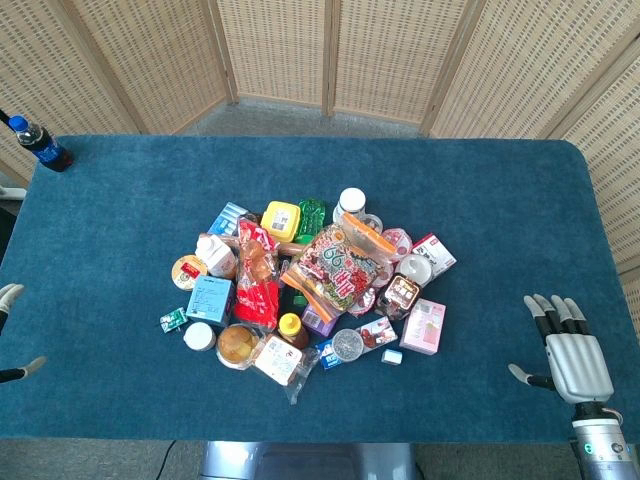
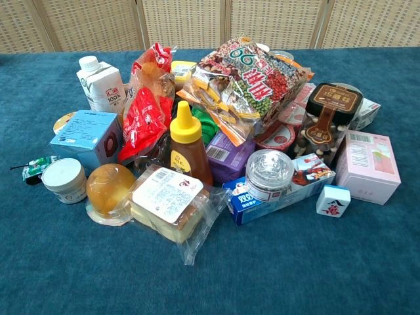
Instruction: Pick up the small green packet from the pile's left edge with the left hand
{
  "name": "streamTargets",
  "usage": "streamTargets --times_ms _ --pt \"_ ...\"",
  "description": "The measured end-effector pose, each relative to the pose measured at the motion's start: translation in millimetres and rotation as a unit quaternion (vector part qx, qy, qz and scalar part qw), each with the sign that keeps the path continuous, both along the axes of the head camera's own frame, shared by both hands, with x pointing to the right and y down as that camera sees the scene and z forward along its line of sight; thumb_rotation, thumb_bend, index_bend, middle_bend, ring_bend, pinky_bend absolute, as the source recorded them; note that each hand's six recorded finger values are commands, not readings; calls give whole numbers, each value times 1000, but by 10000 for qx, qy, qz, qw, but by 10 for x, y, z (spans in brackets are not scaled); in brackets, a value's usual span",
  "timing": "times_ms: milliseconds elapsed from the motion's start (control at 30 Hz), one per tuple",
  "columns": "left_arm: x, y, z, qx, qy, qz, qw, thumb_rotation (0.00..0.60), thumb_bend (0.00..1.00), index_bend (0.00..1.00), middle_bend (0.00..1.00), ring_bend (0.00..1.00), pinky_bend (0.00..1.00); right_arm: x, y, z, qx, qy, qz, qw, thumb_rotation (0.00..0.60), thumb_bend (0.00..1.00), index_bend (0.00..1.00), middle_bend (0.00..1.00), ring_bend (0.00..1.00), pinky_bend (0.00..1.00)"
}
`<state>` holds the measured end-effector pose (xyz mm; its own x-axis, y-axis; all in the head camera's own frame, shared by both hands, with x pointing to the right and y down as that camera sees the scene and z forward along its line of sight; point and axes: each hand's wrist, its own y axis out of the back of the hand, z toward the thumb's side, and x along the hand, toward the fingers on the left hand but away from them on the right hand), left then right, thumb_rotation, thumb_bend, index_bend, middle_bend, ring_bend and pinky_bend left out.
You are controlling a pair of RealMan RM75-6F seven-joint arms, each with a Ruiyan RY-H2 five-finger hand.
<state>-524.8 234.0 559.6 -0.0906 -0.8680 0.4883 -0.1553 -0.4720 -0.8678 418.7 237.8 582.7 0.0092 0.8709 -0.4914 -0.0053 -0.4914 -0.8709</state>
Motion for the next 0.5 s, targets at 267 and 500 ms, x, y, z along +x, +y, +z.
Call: streamTargets --times_ms 267,500 --pt "11 16 60 -93 16 7 10000 600 24 0 0 0 0 -6 -3 -9 6 -12 -5 10000 486 0 0 0 0 0" --pt "174 -102 242 -277 127 209 9993 600 23 1 0 0 0 5 1 1 -9 23 7 10000 487 0 0 0 0 0"
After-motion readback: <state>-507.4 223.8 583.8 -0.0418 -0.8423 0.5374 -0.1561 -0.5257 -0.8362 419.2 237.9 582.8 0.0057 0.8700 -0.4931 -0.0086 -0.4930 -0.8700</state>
